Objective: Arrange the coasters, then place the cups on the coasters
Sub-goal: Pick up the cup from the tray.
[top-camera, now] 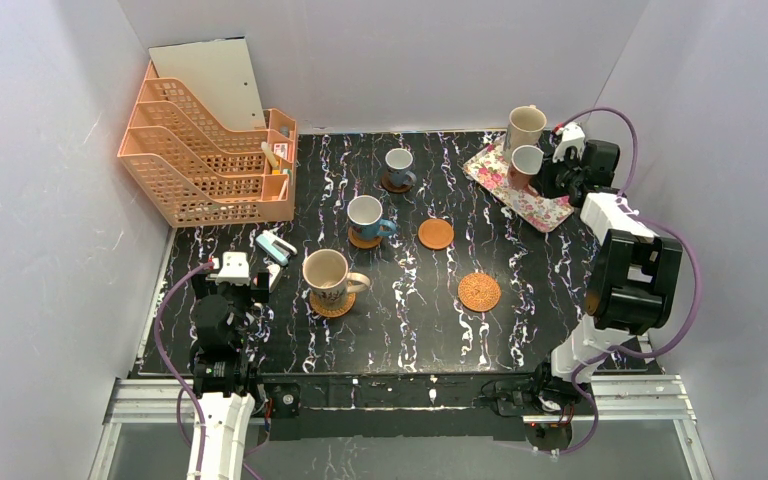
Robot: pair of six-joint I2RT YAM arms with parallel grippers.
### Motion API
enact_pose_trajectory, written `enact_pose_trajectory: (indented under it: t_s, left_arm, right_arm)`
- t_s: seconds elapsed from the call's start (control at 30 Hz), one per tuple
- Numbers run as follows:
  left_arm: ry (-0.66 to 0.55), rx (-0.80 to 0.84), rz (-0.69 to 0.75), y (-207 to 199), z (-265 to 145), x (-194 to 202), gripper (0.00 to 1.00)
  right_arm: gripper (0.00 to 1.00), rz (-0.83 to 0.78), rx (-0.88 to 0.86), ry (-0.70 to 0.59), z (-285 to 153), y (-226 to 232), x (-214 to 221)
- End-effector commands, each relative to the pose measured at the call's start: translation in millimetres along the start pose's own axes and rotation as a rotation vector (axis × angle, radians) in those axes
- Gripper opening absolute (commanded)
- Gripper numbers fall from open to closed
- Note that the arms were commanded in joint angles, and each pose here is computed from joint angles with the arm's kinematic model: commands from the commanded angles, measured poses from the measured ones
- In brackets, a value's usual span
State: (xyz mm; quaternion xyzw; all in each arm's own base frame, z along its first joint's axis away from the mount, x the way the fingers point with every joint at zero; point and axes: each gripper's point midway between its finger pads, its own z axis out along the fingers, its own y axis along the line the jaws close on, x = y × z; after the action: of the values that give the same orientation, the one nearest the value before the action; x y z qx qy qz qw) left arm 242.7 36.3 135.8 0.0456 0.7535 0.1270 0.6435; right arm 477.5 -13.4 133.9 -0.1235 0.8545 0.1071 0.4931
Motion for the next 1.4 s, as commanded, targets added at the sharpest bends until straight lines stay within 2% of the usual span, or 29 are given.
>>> enact_pose_trajectory:
  t_s: [0.0,0.8,1.37]
  left_arm:
    - [0.001,-0.016,-0.002,2,1,2,0.97]
    - [0.000,-0.021,-0.003,3,1,2,0.97]
    - [0.001,-0.022,-0.003,3,1,2,0.97]
  right_arm:
    - [0.01,-0.093,-0.052,-0.189,-20,14,-60]
    - [0.01,-0.203,-0.364,-0.189,-40,70,-57]
    - [0.01,-0.274,-0.550,-0.133,-46,107,-41]
